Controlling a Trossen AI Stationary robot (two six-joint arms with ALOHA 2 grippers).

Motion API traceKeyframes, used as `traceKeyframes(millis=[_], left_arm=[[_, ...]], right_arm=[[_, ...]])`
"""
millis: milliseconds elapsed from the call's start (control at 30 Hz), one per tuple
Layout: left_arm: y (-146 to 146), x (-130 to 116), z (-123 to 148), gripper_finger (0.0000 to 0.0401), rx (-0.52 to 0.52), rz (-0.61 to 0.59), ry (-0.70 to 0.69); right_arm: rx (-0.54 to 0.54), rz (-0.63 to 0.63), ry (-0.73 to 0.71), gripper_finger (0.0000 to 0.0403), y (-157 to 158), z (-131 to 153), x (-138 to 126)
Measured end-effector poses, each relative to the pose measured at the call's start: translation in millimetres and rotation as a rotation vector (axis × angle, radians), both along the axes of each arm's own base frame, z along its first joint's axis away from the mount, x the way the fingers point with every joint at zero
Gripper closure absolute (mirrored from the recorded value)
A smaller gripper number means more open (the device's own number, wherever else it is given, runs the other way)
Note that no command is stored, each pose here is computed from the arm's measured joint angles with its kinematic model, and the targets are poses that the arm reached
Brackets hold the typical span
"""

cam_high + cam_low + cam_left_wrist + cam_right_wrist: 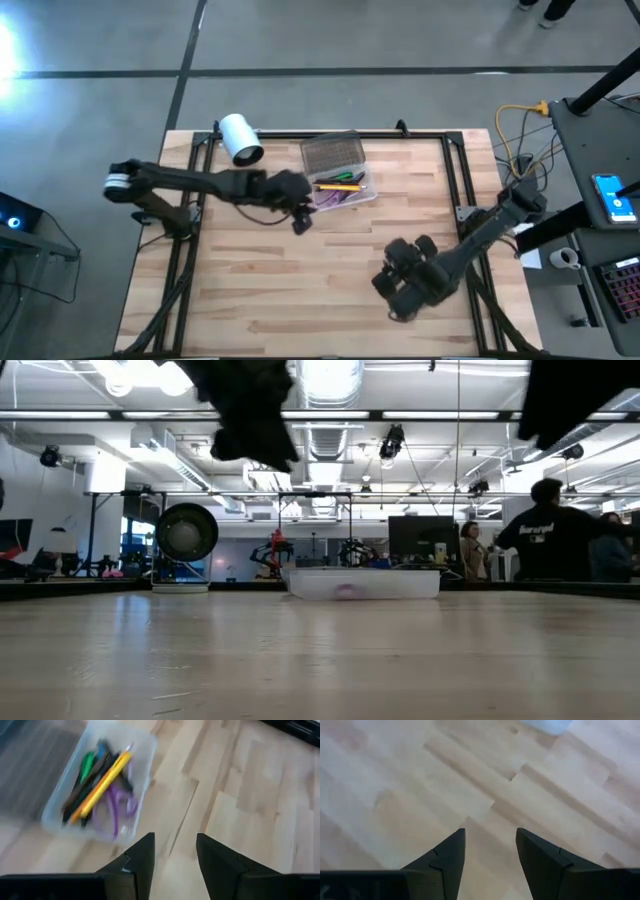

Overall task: Pick & place school supplies into a supply box
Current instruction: Move the supply box to the center of the table

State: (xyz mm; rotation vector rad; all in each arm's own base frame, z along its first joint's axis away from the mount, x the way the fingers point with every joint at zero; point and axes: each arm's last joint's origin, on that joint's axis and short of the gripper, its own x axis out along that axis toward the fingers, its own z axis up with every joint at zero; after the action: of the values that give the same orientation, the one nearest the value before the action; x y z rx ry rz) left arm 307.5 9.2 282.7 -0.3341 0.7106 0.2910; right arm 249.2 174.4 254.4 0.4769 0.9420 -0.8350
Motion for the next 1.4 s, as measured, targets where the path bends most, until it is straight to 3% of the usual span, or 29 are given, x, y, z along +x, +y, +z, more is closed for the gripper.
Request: traceKeyframes(millis=[167,367,567,700,1067,1400], left_arm=[[-22.6,-42.1,-28.4,0.0272,-0.093,0.154,-0.023],[-46.3,-76.1,-52.9,0.0272,-0.207,0.285,-0.190],[-57.8,-91.6,-63.9,0.0272,-0.208,0.270,-0.217],[-58.1,-93.9,-68.8,0.0272,-0.188,0.256,-0.198],[-54.3,-99.4,-82.8,0.0272,-0.042,0.194,-0.137],[-49.8,-98.8,-83.0,0.0272,0.072,0.143,-0.112]], right_arm=[[-0.010,-0.067,0.008,0.0236,-42.2,10.2,18.2],[-0.034,-0.085,0.054,0.0236,-106.8,11.7,47.9],[0.086,-0.032,-0.102,0.0241,-174.9,9.4,90.6],[0.122,-0.063,-0.164,0.0265,-208.5,-2.1,107.5],[0.250,-0.059,-0.121,0.0384,-232.8,-48.7,142.3],[0.293,-0.070,-0.075,0.0394,-234.8,-81.7,187.1]])
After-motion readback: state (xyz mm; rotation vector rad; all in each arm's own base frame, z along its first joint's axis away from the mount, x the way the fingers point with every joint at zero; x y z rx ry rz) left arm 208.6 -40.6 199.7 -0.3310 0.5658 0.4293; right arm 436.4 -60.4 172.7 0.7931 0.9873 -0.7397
